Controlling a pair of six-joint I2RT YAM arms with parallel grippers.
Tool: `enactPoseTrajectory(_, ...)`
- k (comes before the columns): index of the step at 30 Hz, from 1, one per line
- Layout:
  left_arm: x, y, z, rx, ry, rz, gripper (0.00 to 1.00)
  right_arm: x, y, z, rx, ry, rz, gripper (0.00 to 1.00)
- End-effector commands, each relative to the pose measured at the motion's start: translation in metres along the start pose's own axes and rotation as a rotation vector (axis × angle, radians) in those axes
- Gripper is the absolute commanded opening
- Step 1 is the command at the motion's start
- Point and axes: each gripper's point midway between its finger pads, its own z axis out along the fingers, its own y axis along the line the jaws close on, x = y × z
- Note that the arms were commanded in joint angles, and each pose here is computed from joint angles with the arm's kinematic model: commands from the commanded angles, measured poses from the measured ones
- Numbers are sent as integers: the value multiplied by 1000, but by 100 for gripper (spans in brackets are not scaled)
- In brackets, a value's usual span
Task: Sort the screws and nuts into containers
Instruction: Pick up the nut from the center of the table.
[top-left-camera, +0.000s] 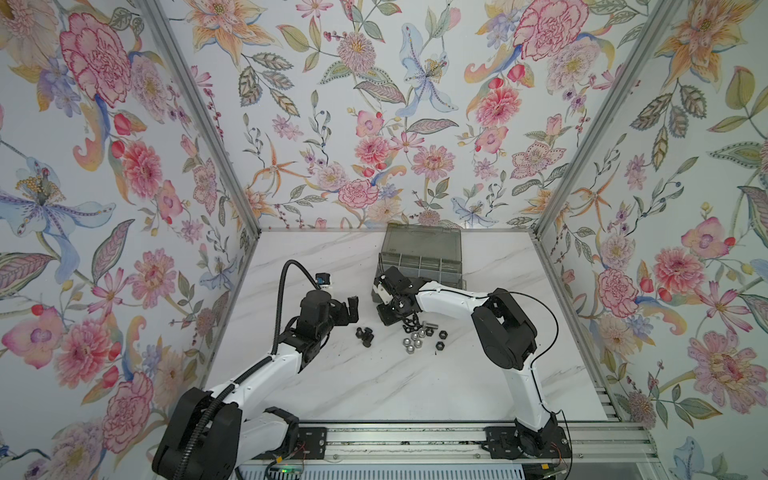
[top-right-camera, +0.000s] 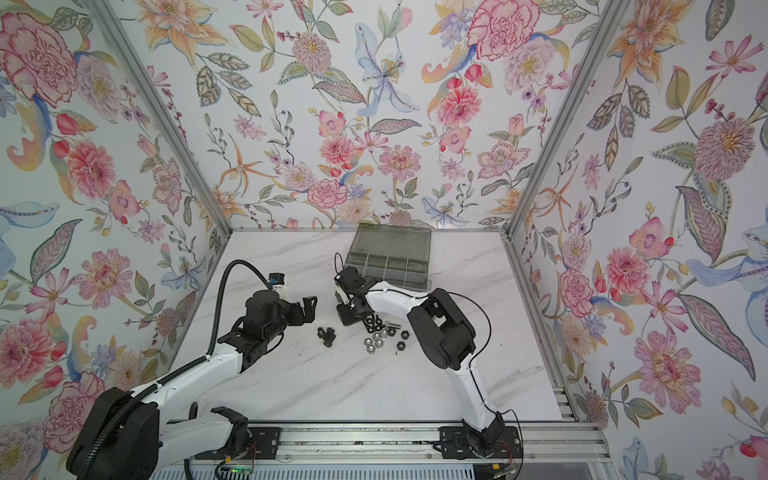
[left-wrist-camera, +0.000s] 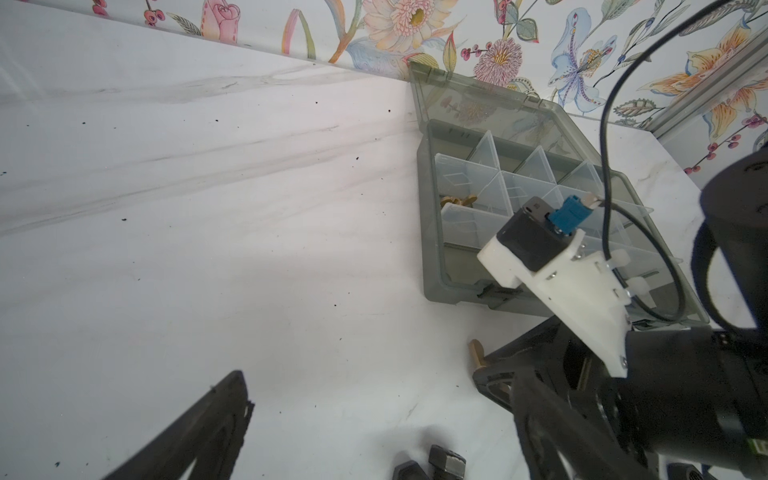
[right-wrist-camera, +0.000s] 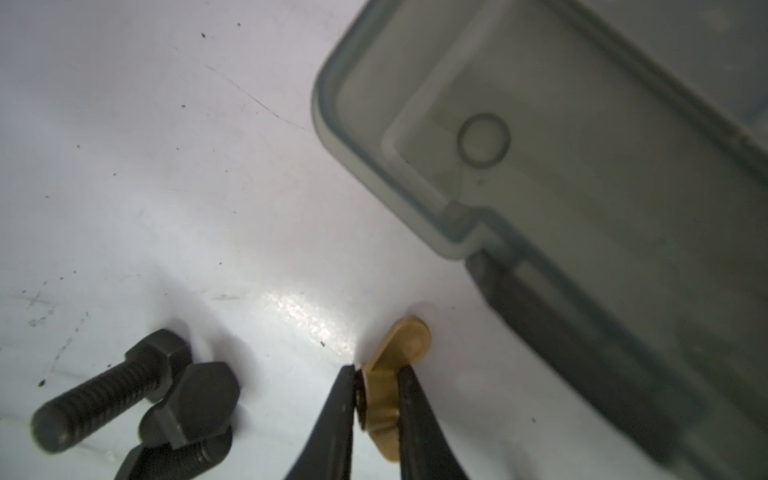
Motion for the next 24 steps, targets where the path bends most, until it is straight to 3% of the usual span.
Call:
enactPoseTrajectory(1,2,3,-2,-3,0,-13,99,5,-5,6,24,22,-6,14)
enactPoseTrajectory(9,3,3,-2,0,2,-12,99,-4,-3,-8,17,-12,-38,0)
enactPoseTrajectory(24,2,1,0,9,2,-21,99,-28,3,-50,-47,-99,-66,0)
